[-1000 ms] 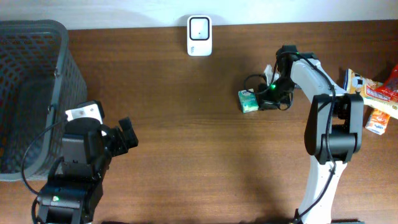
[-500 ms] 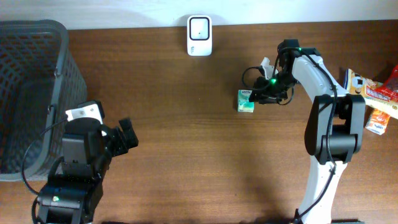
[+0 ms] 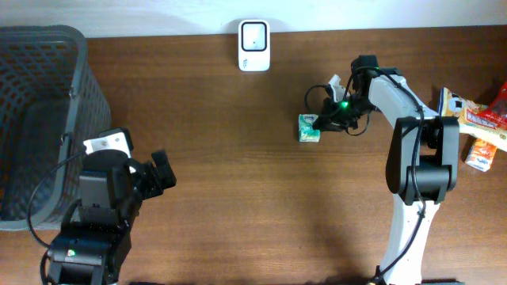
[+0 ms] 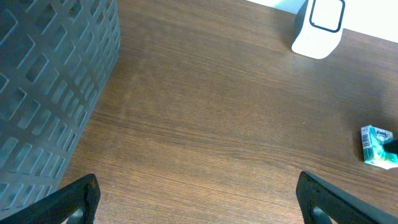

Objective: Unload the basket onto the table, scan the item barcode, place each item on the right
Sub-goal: 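Hold the green tissue pack up to the scanner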

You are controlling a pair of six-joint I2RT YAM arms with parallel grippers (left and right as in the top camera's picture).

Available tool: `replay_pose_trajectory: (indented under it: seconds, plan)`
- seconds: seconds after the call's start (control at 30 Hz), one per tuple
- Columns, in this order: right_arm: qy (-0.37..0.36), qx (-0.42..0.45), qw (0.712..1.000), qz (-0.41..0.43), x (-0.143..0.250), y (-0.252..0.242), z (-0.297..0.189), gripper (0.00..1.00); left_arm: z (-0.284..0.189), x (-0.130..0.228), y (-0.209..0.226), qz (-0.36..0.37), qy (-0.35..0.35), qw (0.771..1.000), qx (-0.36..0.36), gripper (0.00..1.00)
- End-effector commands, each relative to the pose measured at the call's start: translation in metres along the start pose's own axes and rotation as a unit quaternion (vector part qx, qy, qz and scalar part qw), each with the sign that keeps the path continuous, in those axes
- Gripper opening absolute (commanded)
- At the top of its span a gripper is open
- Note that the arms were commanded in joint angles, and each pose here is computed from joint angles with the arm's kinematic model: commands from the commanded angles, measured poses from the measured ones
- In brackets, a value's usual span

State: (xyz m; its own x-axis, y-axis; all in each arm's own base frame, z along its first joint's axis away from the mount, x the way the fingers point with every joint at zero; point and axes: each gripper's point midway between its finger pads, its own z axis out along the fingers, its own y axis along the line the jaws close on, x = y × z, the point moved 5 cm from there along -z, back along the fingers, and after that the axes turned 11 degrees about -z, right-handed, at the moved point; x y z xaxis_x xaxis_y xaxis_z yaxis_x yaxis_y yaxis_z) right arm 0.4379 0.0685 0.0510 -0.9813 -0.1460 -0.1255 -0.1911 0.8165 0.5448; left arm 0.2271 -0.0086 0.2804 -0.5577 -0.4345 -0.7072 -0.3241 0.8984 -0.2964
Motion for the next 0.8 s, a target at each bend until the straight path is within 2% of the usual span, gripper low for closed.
replay_pose_trajectory:
  seconds: [0.0, 0.13, 0.27, 0.3, 0.33, 0.37, 0.4, 0.47, 0.53, 0.6, 0.77]
  plan:
    - [-0.012, -0.026, 0.999, 0.014, -0.008, 0.006, 0.006, 0.04, -0.001, -0.001, 0.0, -0.006, -0.002, 1.0, 0.002, 0.99]
    - [-0.094, -0.001, 0.994, -0.06, -0.064, 0.048, -0.036, 0.04, -0.001, -0.001, 0.0, -0.006, -0.002, 1.0, 0.002, 0.99]
    - [-0.229, 0.142, 0.947, -0.177, -0.135, 0.112, -0.084, 0.04, -0.001, -0.001, 0.0, -0.006, -0.002, 1.0, 0.002, 0.99]
    - [-0.276, 0.195, 0.919, -0.202, -0.153, 0.129, -0.086, 0.04, -0.001, -0.001, 0.0, -0.006, -0.002, 1.0, 0.002, 0.99]
    - [-0.294, 0.232, 0.898, -0.229, -0.162, 0.139, -0.083, 0.04, -0.001, -0.001, 0.0, -0.006, -0.002, 1.0, 0.002, 0.99]
    - [-0.304, 0.286, 0.865, -0.279, -0.17, 0.151, -0.077, 0.04, -0.001, -0.001, 0.0, -0.006, -0.002, 1.0, 0.002, 0.99]
    - [-0.299, 0.365, 0.811, -0.345, -0.177, 0.165, -0.067, 0.04, -0.001, -0.001, 0.0, -0.006, -0.002, 1.0, 0.002, 0.99]
    - [-0.282, 0.46, 0.738, -0.405, -0.185, 0.179, -0.049, 0.04, -0.001, -0.001, 0.0, -0.006, -0.002, 1.0, 0.002, 0.99]
    - [-0.25, 0.485, 0.705, -0.453, -0.186, 0.183, -0.024, 0.04, -0.001, -0.001, 0.0, -0.006, -0.002, 1.0, 0.002, 0.99]
    - [-0.237, 0.49, 0.698, -0.466, -0.186, 0.18, -0.012, 0.04, -0.001, -0.001, 0.0, -0.006, -0.002, 1.0, 0.002, 0.99]
    - [-0.239, 0.509, 0.694, -0.449, -0.191, 0.166, -0.024, 0.04, -0.001, -0.001, 0.0, -0.006, -0.002, 1.0, 0.002, 0.99]
